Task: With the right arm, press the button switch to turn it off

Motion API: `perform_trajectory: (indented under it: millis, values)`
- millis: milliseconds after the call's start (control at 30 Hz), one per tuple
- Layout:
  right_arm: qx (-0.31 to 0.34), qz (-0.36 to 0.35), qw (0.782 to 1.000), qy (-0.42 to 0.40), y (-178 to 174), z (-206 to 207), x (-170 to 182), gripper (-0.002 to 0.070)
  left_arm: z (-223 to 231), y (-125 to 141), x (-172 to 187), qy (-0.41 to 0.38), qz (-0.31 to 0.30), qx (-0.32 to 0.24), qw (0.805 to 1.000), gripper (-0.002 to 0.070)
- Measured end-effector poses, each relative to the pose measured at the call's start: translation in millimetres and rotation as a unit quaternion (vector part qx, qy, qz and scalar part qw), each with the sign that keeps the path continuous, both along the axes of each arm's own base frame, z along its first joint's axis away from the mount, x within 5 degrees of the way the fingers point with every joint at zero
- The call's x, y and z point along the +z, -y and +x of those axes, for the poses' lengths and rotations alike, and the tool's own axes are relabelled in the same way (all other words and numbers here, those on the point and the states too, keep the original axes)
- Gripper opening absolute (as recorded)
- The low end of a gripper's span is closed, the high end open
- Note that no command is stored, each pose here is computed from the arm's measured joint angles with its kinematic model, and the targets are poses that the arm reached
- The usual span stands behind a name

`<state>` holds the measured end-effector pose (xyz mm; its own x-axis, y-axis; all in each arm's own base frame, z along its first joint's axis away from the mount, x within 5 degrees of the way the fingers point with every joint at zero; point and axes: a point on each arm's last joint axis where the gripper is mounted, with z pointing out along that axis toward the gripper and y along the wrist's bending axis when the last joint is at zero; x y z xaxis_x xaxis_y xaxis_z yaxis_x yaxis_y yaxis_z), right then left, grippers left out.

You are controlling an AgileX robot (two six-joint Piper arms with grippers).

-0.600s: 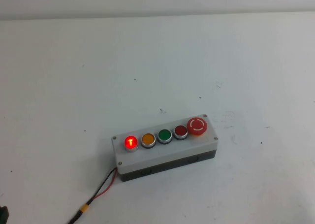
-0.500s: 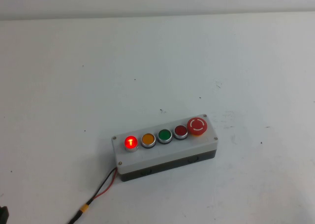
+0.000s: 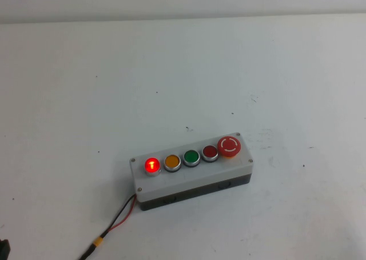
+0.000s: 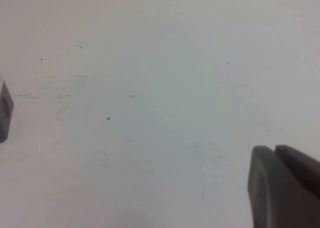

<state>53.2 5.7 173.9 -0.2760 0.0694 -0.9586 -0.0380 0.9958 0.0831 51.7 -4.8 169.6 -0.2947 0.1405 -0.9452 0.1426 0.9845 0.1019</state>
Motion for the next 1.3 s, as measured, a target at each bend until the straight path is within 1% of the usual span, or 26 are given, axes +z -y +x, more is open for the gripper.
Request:
perform_trajectory:
  millis: [433,567,700,800,900,933,1000,1167,1233,1300]
  values:
    - [0.0,0.0,1.0,0.001,0.0,0.1,0.2,-0.0016,0.0,0.0,0.0,0.0,0.0,0.0,1.0,-0.0002]
    - [0.0,0.015,1.0,0.003,-0.8,0.2,0.8,-0.0016,0.0,0.0,0.0,0.0,0.0,0.0,1.0,-0.0002]
    - [0.001,0.078,0.997,0.016,-3.8,0.7,4.0,-0.0016,0.0,0.0,0.0,0.0,0.0,0.0,1.0,-0.0002]
    - [-0.005,0.146,0.988,0.044,-5.0,1.8,10.2,-0.0016,0.0,0.0,0.0,0.0,0.0,0.0,1.0,-0.0002]
    - [-0.016,0.234,0.969,0.072,-5.0,2.7,17.1,-0.0016,0.0,0.0,0.0,0.0,0.0,0.0,1.0,-0.0002]
    - [-0.019,0.269,0.96,0.078,-5.0,2.8,18.9,-0.0016,0.0,0.0,0.0,0.0,0.0,0.0,1.0,-0.0002]
    - [-0.027,0.315,0.944,0.088,-4.3,3.0,21.7,-0.0016,0.0,0.0,0.0,0.0,0.0,0.0,1.0,-0.0002]
    - [-0.035,0.363,0.926,0.098,-3.2,3.2,24.3,-0.0016,0.0,0.0,0.0,0.0,0.0,0.0,1.0,-0.0002]
    - [-0.029,0.371,0.924,0.087,-5.1,3.0,23.2,-0.0016,0.0,0.0,0.0,0.0,0.0,0.0,1.0,-0.0002]
    - [-0.008,0.374,0.925,0.066,-10.0,1.7,25.4,-0.0016,0.0,0.0,0.0,0.0,0.0,0.0,1.0,-0.0002]
